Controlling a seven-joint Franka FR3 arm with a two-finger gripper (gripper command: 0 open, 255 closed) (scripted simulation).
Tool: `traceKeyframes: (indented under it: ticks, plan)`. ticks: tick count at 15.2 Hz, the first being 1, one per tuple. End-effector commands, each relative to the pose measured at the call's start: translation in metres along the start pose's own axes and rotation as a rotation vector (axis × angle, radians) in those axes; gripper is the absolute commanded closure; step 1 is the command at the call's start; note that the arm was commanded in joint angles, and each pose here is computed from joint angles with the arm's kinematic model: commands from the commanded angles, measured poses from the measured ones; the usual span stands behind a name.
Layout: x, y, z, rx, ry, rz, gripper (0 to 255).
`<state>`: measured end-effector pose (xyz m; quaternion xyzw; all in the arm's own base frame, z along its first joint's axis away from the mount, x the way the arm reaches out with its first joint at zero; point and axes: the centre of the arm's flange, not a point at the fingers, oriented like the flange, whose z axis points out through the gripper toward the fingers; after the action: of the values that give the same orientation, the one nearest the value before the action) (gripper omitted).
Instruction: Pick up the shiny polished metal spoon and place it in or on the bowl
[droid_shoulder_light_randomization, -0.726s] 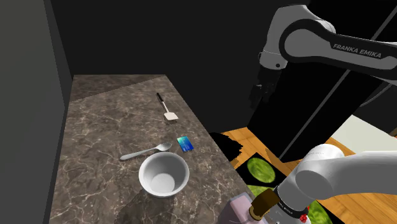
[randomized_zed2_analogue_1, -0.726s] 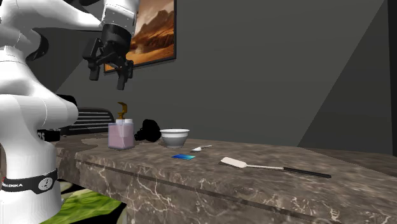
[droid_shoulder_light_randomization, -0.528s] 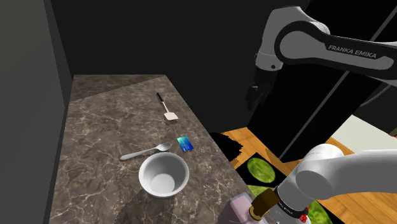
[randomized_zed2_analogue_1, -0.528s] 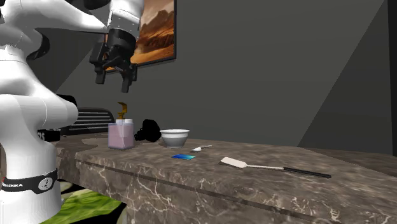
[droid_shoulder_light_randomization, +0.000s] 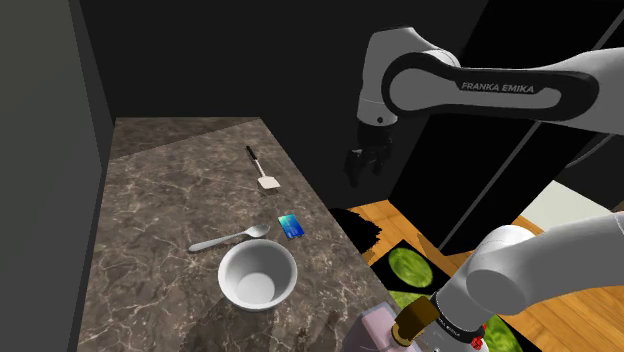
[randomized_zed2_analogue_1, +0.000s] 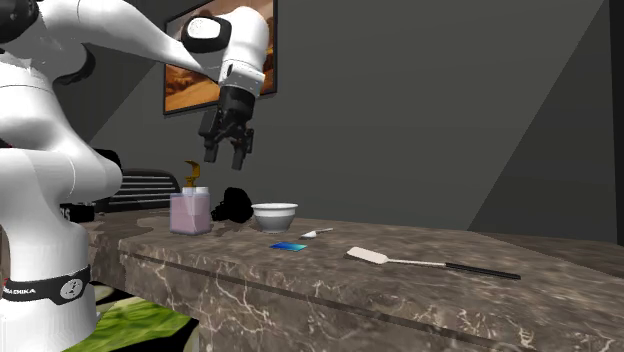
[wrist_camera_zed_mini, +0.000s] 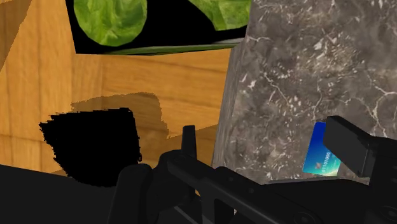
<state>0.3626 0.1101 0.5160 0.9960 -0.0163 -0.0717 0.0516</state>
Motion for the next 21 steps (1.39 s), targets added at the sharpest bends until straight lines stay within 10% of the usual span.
traceKeyframes:
  ticks: [1, 21]
  plan:
    - [0.012, -0.023, 0.008, -0.001, -0.009, 0.006, 0]
    - [0.142, -0.244, 0.097, -0.013, -0.099, 0.058, 0]
